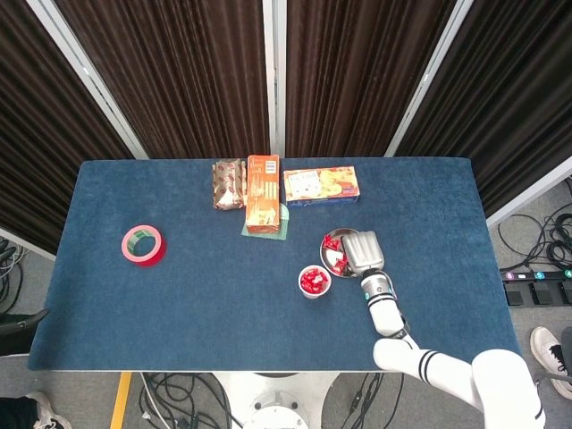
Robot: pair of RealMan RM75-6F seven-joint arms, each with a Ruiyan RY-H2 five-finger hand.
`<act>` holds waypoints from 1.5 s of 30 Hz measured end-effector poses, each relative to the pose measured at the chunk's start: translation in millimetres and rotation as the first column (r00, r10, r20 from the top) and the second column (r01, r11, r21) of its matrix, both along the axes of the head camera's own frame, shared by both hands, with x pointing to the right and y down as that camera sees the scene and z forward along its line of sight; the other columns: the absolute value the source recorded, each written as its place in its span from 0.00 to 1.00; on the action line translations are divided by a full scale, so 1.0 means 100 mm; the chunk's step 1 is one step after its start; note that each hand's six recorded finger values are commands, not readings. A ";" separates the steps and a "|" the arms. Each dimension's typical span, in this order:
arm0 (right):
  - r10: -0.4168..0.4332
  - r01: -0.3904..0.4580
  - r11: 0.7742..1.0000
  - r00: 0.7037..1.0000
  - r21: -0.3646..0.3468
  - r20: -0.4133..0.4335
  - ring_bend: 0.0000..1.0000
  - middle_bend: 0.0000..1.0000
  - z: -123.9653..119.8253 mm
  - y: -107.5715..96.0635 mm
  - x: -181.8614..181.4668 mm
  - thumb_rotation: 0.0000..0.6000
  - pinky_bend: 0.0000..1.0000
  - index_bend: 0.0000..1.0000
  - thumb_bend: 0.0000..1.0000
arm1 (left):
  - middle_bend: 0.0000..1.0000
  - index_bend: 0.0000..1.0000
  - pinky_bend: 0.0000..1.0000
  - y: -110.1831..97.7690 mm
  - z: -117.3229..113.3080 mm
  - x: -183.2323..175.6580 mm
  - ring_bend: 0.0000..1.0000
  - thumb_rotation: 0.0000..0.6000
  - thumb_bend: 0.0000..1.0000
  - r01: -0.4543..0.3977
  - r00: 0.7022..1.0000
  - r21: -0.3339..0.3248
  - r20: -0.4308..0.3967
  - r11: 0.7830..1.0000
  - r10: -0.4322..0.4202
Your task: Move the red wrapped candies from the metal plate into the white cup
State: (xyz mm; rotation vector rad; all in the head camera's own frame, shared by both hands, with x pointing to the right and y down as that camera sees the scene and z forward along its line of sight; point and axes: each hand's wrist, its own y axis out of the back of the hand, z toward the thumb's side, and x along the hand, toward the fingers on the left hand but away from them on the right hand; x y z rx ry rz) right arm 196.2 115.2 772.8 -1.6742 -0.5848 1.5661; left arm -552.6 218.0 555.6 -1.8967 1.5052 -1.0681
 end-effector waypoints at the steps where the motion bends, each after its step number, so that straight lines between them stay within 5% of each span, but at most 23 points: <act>1: -0.002 0.002 1.000 1.000 0.007 0.004 1.00 1.00 -0.03 -0.01 0.00 1.00 1.00 0.61 0.23 | 0.08 0.13 0.11 0.00 0.00 0.00 0.03 0.90 0.12 -0.001 1.000 0.001 0.001 1.000 0.001; 11: -0.035 0.025 0.993 0.995 0.113 0.093 1.00 1.00 -0.54 -0.10 -0.13 1.00 1.00 0.62 0.23 | 0.08 0.13 0.11 -0.01 -0.04 0.04 0.03 0.89 0.12 -0.007 1.000 0.016 -0.005 1.000 0.007; 19: -0.151 0.123 0.980 0.973 0.159 0.175 1.00 1.00 -0.96 0.11 -0.42 1.00 1.00 0.62 0.23 | 0.07 0.13 0.11 0.00 -0.08 0.06 0.03 0.89 0.12 -0.006 1.000 0.024 0.000 1.000 0.006; 29: -0.213 0.192 0.974 0.956 0.122 0.202 1.00 1.00 -0.90 0.37 -0.65 1.00 1.00 0.61 0.19 | 0.08 0.13 0.11 0.00 -0.10 0.04 0.03 0.89 0.12 0.005 1.000 0.028 0.002 1.000 -0.005; 45: -0.219 0.179 0.969 0.940 0.168 0.260 1.00 1.00 -1.10 0.33 -0.71 1.00 1.00 0.56 0.10 | 0.08 0.13 0.11 -0.01 -0.09 0.03 0.03 0.89 0.12 0.004 1.000 0.028 -0.003 1.000 -0.004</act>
